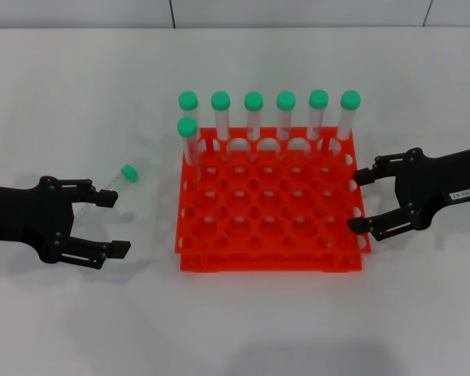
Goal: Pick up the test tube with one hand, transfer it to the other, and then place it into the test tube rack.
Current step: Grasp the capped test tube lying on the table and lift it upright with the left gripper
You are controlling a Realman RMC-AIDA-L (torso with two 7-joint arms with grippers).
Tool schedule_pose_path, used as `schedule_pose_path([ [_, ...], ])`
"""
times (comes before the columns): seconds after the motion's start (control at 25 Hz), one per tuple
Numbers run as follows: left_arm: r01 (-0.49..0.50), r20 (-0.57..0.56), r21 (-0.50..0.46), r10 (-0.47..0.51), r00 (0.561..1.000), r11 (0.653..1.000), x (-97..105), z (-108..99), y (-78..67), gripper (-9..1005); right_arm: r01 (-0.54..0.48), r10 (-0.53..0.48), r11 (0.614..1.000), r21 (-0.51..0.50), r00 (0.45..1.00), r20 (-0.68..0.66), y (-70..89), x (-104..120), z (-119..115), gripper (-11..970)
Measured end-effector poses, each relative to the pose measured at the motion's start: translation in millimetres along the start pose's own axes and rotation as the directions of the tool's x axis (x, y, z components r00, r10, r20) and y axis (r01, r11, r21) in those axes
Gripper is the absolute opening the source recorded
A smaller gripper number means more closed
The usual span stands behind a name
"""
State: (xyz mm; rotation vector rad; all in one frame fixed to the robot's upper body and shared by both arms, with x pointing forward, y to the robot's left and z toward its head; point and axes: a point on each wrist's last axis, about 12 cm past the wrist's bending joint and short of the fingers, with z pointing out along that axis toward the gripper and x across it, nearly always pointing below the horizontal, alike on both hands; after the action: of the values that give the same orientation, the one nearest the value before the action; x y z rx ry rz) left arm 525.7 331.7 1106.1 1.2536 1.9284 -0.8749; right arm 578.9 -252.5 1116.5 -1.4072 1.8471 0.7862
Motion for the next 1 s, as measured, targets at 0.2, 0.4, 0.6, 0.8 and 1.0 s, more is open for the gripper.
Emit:
schedule_pose_path([
  [0.2,0.001,0.0,0.0,-0.001,1.0,1.0,0.1,0.0,0.0,879,0.0,0.0,1.0,0.001,1.0,0.0,-0.1,0.0,0.0,837],
  [0.4,0.003,0.001,-0.001,-0.003,1.0,1.0,0.1,-0.2,0.0,879,0.001,-0.001,1.0,0.0,1.0,0.0,-0.1,-0.1,0.0,836],
  [0.6,0.005,0.001,-0.001,-0.005,1.0,1.0,0.0,-0.2,0.1,878,0.001,-0.001,1.0,0.0,1.0,-0.001,-0.1,-0.1,-0.1,835],
  [0.8,0.015,0.0,-0.007,-0.015,1.0,1.0,-2.5,-1.0,1.2,878,-0.003,0.003,1.0,0.001,1.0,-0.003,0.7,1.9,-0.6,834],
  [1.0,0.067,0.003,-0.05,-0.067,0.998,0.996,-12.1,-3.3,-0.9,878,-0.003,0.003,1.0,0.002,1.0,-0.003,1.0,2.6,-0.9,833],
])
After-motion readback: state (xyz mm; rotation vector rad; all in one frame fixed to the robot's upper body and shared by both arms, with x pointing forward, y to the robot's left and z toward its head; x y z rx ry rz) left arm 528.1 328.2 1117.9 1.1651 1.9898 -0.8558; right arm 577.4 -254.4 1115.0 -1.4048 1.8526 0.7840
